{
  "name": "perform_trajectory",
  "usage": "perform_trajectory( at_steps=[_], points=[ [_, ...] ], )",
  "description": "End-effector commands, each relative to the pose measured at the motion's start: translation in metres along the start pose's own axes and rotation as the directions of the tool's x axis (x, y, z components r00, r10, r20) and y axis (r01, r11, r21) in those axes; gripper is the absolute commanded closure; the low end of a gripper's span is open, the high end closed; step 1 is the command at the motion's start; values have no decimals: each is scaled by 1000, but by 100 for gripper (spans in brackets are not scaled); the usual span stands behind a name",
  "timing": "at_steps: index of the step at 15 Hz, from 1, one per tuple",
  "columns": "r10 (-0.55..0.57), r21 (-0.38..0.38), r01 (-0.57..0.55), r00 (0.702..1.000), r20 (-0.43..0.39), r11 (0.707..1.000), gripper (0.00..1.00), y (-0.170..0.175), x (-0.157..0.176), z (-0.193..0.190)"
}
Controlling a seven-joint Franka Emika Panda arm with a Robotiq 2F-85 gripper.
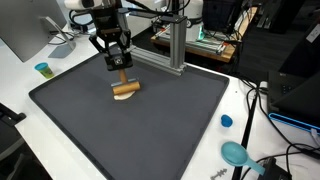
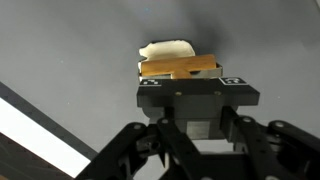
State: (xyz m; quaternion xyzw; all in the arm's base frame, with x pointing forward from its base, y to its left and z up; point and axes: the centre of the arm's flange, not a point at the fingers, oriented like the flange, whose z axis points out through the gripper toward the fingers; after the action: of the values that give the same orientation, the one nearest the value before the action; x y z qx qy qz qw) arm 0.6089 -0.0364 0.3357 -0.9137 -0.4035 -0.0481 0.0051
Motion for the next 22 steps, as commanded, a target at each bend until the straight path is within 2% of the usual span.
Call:
perform_trajectory(
  at_steps=[1, 9, 16, 18, 22],
  points=[
    [-2, -35, 3, 999, 49, 999, 79, -8, -2, 14],
    [-79, -79, 95, 979, 190, 992, 79, -13, -3, 26],
    [-69, -99, 103, 953, 295, 990, 79, -5, -9, 31],
    [-32, -92, 60, 957, 288, 994, 79, 7, -16, 24],
    [102, -70, -91, 979, 179, 993, 79, 46, -31, -41]
  ],
)
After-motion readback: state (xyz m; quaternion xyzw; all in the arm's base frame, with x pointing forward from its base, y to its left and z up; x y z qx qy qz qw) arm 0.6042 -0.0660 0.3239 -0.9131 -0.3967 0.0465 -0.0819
